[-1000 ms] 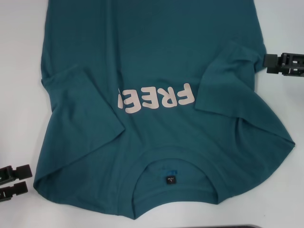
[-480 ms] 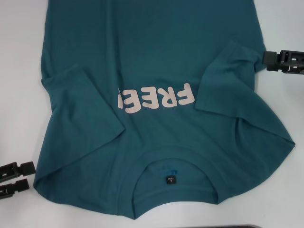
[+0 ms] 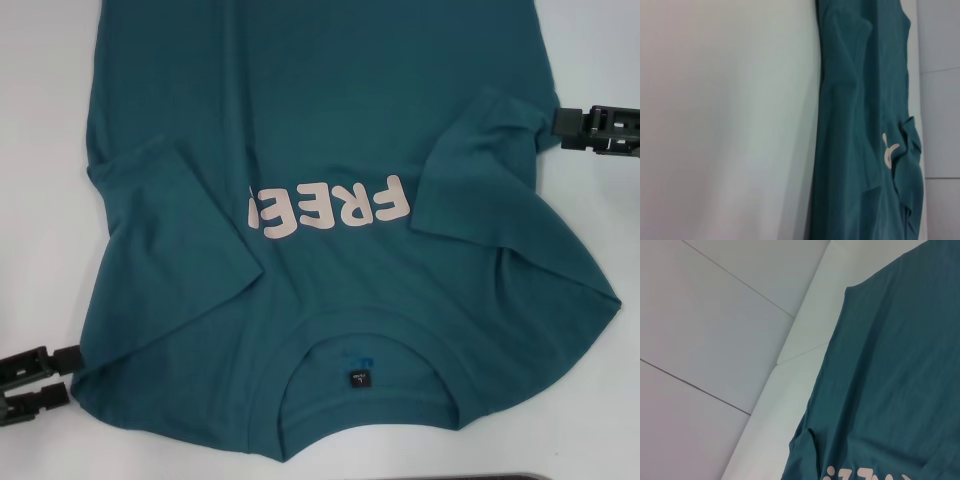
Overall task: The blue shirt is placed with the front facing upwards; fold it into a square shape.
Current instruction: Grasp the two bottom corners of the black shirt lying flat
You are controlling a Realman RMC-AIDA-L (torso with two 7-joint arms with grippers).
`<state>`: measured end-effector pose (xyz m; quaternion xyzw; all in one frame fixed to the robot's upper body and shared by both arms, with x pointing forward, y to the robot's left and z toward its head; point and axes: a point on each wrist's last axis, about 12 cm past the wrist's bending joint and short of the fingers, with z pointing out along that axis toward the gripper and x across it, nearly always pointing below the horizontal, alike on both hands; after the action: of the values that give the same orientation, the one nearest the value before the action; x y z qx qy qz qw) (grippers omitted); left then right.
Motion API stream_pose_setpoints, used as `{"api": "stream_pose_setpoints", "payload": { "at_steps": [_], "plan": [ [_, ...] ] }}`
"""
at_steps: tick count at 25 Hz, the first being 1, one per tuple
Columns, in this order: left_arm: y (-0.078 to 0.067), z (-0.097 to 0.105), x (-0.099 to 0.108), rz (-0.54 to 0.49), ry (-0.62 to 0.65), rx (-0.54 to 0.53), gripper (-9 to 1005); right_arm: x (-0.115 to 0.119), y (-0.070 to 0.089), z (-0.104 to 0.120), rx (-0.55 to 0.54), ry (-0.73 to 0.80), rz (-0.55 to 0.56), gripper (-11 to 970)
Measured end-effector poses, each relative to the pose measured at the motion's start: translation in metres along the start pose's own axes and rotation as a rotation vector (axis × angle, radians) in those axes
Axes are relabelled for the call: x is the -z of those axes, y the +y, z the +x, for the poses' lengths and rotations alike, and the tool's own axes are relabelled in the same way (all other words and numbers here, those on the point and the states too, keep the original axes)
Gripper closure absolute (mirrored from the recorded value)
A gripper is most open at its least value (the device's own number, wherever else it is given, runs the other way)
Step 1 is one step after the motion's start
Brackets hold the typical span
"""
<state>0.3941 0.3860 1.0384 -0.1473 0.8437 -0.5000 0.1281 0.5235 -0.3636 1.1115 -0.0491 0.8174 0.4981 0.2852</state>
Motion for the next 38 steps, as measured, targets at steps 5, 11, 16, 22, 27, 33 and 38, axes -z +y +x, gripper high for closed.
{"api": "stream_pose_setpoints", "payload": {
  "at_steps": [5,11,16,22,27,33,38],
  "plan": [
    [0.000,0.000,-0.003,-0.003,0.004,0.000,91,0.000,0.000,0.000,0.000,0.001,-0.001,101],
    [0.000,-0.002,-0.008,-0.023,0.019,0.004,91,0.000,0.000,0.000,0.001,0.002,-0.002,102],
    [-0.003,-0.005,-0.018,-0.027,0.046,-0.004,92,0.000,0.001,0.001,0.001,0.003,-0.005,102],
    [-0.010,-0.010,-0.030,-0.003,0.067,0.007,126,-0.001,0.001,0.001,0.000,0.004,-0.011,103],
    [-0.012,-0.011,-0.028,-0.001,0.048,0.055,169,-0.002,0.002,0.002,-0.002,0.005,-0.020,103],
    [-0.011,-0.010,-0.025,-0.004,0.054,0.055,279,-0.001,0.002,0.001,-0.004,-0.001,-0.021,104],
    [-0.012,-0.012,-0.027,-0.008,0.065,0.039,479,-0.001,0.002,0.001,-0.005,-0.003,-0.023,104]
  ]
}}
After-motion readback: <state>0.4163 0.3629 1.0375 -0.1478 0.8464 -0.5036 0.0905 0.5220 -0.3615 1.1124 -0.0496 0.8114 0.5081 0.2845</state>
